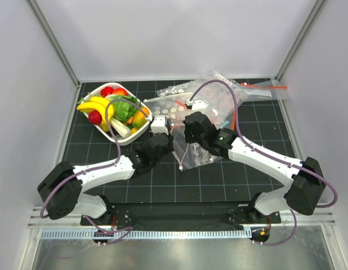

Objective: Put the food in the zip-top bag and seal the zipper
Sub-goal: Open the zipper of the food storage bag at the center of the board.

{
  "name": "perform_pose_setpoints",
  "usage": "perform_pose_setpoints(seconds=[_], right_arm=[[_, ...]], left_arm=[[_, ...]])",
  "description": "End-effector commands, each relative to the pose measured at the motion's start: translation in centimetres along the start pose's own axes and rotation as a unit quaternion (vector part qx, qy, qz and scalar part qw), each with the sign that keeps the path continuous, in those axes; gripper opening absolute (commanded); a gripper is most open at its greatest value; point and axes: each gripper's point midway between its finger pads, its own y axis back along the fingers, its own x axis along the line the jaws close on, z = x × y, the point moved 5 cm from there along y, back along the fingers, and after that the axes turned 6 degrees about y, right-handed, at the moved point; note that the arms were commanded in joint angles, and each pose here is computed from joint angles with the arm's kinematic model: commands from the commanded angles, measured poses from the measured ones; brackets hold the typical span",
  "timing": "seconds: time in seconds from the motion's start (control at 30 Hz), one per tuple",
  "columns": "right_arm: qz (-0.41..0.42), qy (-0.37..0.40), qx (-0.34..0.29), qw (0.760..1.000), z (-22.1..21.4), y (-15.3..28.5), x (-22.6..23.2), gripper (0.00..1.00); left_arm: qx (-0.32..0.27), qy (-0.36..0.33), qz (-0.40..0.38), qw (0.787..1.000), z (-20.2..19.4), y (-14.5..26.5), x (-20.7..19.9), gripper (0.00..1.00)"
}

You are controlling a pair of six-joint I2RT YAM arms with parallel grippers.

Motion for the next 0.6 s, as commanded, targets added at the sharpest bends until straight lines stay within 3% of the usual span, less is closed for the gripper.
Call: perform_pose_setpoints(seconds=[0.0, 0.17, 0.37, 0.57], right_arm=[[-0.019, -0.002, -0.008, 1.000, 0.2, -0.3, 0.1, 0.07], [-0.080, 0.022, 0.021, 0.996, -0.7, -1.9, -0.6, 0.22], [-0.087, 0.029, 0.052, 0.994, -1.8, -3.4, -0.2, 0.23], [-0.062, 0.018, 0.041, 0.997, -1.7, -3.2, 0.2, 0.32]], left_arm=[[-0.012, -0.014, 0.007, 1.000, 1.1, -0.8, -0.8, 0.03], [-0.019, -0.008, 0.024, 1.000, 1.3, -0.9, -0.3, 0.00], [-0.017, 0.016, 0.028, 0.999, 1.2, -1.1, 0.7, 0.00], [0.014, 0.075, 0.003, 0.997, 0.7, -2.3, 1.9, 0.00]])
